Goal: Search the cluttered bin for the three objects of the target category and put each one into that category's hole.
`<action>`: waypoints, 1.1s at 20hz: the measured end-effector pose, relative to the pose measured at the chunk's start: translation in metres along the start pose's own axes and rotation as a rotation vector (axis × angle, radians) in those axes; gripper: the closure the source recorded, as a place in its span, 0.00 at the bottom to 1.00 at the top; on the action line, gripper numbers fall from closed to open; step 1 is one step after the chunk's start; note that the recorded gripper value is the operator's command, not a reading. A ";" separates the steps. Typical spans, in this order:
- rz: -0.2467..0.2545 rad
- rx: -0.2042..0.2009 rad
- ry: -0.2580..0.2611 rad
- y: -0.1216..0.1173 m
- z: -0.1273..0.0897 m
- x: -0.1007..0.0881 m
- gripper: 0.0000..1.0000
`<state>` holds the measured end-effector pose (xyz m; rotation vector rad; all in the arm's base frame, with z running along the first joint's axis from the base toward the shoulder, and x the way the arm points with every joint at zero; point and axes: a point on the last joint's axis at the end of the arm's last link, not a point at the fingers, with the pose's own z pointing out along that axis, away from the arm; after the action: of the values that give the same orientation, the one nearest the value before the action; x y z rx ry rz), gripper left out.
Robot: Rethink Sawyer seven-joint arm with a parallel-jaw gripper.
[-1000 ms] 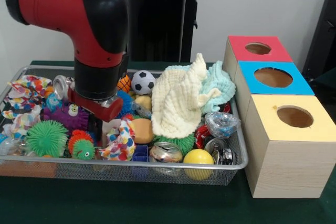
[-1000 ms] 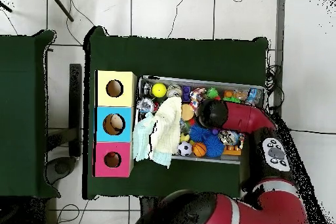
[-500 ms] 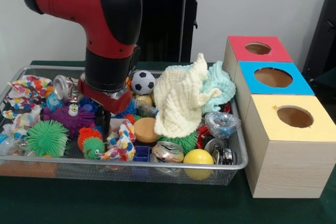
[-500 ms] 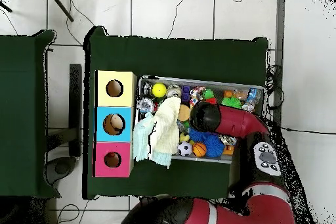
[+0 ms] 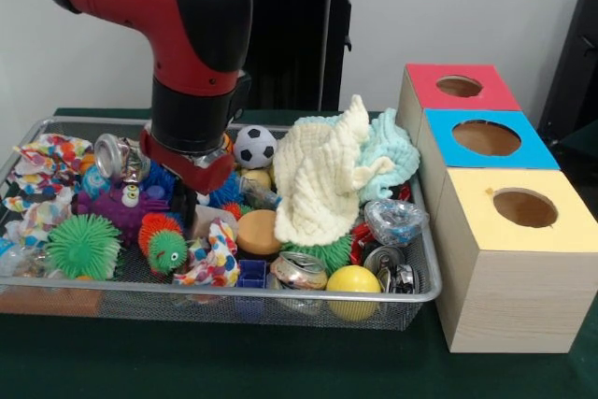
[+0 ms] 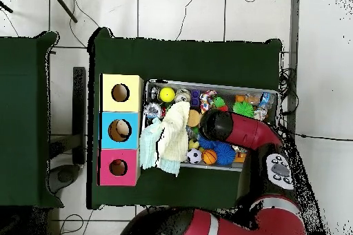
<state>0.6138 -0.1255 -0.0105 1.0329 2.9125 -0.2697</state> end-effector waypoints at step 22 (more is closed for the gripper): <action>0.086 0.054 0.050 0.029 -0.023 0.058 1.00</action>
<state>0.5879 -0.0634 0.0019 1.1858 2.9100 -0.3247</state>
